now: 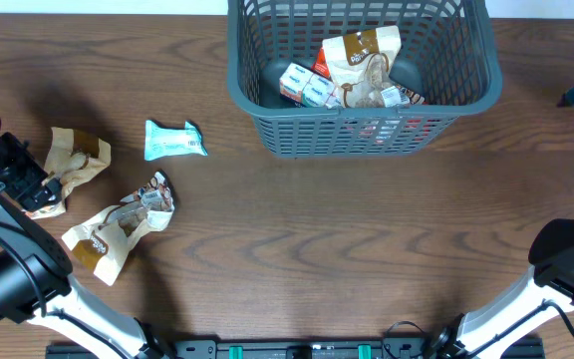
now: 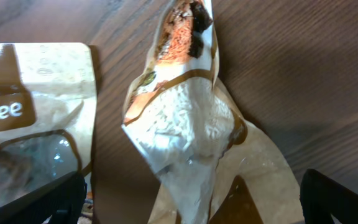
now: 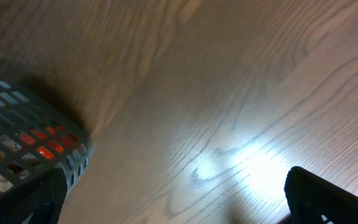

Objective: Pack container
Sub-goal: 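Lower the left gripper onto the upper brown-and-white bag and grasp it, then lift the bag with the left gripper and drop it into the basket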

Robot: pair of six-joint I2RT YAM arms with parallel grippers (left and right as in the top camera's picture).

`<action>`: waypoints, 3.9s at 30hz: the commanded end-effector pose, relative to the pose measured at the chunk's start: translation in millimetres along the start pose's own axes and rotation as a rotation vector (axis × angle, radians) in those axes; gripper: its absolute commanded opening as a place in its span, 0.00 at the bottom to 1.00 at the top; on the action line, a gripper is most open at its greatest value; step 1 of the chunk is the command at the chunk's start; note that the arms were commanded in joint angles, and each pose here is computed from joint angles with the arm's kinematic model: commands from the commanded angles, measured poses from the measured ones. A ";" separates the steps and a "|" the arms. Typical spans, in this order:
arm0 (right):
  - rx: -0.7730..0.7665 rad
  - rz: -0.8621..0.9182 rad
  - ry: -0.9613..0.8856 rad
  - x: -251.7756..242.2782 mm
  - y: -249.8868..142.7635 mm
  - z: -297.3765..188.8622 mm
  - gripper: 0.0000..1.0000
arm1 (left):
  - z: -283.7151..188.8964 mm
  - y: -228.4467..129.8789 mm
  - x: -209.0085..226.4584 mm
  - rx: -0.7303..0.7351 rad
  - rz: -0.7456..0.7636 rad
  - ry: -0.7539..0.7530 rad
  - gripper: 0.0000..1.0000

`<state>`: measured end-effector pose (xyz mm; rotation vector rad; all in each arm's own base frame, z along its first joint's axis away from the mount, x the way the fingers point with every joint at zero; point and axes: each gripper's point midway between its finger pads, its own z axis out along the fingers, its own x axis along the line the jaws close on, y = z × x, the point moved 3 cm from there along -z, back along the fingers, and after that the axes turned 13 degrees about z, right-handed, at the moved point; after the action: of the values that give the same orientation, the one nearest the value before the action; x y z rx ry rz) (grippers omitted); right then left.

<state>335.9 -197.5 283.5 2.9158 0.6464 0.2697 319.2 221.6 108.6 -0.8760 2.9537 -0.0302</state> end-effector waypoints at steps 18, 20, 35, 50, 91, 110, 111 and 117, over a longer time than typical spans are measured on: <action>0.037 -0.009 0.024 3.3 -3.1 4.6 0.99 | 38.1 -18.8 -14.7 -0.072 0.078 0.013 0.99; 0.037 -0.009 0.024 3.3 -3.1 4.6 0.99 | 38.4 -28.6 -20.0 -0.070 0.101 -0.013 0.99; 0.037 -0.028 0.025 3.3 -3.1 4.6 0.99 | 40.2 -26.1 -22.8 -0.109 0.088 -0.022 0.99; 0.037 -0.028 0.025 3.3 -3.1 4.4 0.99 | 82.6 -22.4 -10.2 -0.118 0.094 0.104 0.99; 0.031 -0.028 0.023 3.2 -2.2 4.5 0.99 | -77.6 -157.2 -37.6 -0.013 1.075 -0.486 0.06; 0.032 -0.028 0.023 3.2 -2.2 4.5 0.99 | -259.8 -356.9 133.8 0.117 1.883 -1.221 0.06; 0.031 -0.028 0.023 3.2 -2.2 4.5 0.99 | -258.1 -364.4 139.6 0.116 1.924 -1.232 0.06; 0.032 -0.028 0.023 3.2 -2.2 4.5 0.99 | -262.1 -406.9 148.3 0.093 2.025 -1.390 0.06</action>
<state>338.7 -193.1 283.8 2.9277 0.6861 0.3084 394.2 -191.7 366.1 1.5046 1.3610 0.2717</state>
